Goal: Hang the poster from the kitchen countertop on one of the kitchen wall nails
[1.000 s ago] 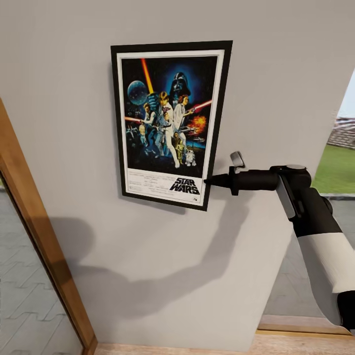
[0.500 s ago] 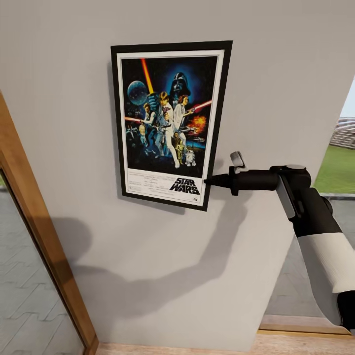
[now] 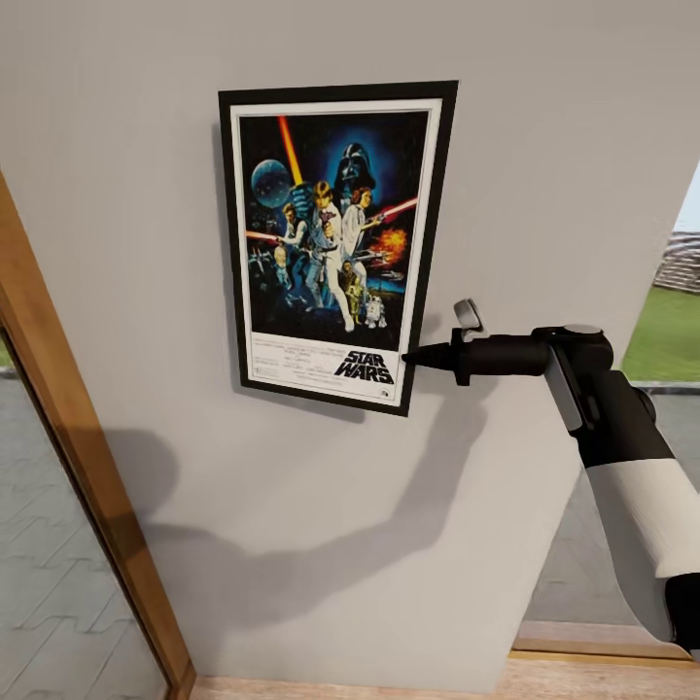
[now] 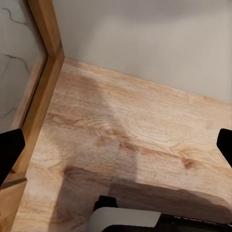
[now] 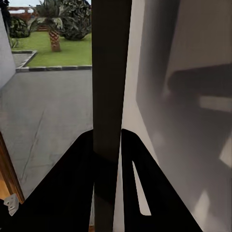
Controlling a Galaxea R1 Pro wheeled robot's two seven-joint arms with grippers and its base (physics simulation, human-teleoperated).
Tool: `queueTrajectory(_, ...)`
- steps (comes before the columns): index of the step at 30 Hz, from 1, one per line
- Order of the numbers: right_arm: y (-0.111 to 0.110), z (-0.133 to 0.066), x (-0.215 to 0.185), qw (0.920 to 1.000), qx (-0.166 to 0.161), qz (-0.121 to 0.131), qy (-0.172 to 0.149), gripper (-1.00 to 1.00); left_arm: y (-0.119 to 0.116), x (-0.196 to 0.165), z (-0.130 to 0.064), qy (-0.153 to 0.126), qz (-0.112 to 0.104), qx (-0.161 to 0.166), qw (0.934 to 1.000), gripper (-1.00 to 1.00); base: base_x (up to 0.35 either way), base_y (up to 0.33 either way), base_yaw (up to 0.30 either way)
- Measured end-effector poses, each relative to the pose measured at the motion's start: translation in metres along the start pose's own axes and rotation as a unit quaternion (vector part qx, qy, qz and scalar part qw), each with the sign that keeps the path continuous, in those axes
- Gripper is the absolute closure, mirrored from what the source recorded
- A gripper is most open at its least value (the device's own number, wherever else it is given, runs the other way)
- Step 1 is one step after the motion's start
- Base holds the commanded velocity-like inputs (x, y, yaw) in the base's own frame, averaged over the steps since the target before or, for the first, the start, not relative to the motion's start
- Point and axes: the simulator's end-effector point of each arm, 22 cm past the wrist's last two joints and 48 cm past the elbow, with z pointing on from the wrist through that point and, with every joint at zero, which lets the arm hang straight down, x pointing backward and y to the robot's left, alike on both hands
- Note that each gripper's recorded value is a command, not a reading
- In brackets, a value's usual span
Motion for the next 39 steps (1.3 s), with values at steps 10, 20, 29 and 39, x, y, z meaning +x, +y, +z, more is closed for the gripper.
queueTrajectory(10, 0.0, 0.0, 0.0001, 1.0, 0.0, 0.0, 0.0, 1.0, -0.0001, 0.0, 0.0, 0.0, 0.0, 0.0, 1.0, -1.0, 0.0, 0.125, 0.0)
queueTrajectory(20, 0.0, 0.0, 0.0001, 1.0, 0.0, 0.0, 0.0, 1.0, -0.0002, 0.0001, 0.0, 0.0, 0.0, 0.0, 1.0, -1.0, 0.0, 0.016, 0.0)
queueTrajectory(29, -0.0003, -0.0002, -0.0001, 1.0, 0.0, 0.0, 0.0, 1.0, 0.0009, -0.0003, -0.0001, 0.0, 0.0, -0.001, 1.0, -1.0, 0.0, 0.001, 0.0)
queueTrajectory(39, -0.0002, -0.0003, -0.0002, 1.0, 0.0, 0.0, 0.0, 1.0, 0.0007, -0.0012, -0.0001, -0.001, 0.0, 0.0, 1.0, -1.0, 0.0, -0.03, 0.0)
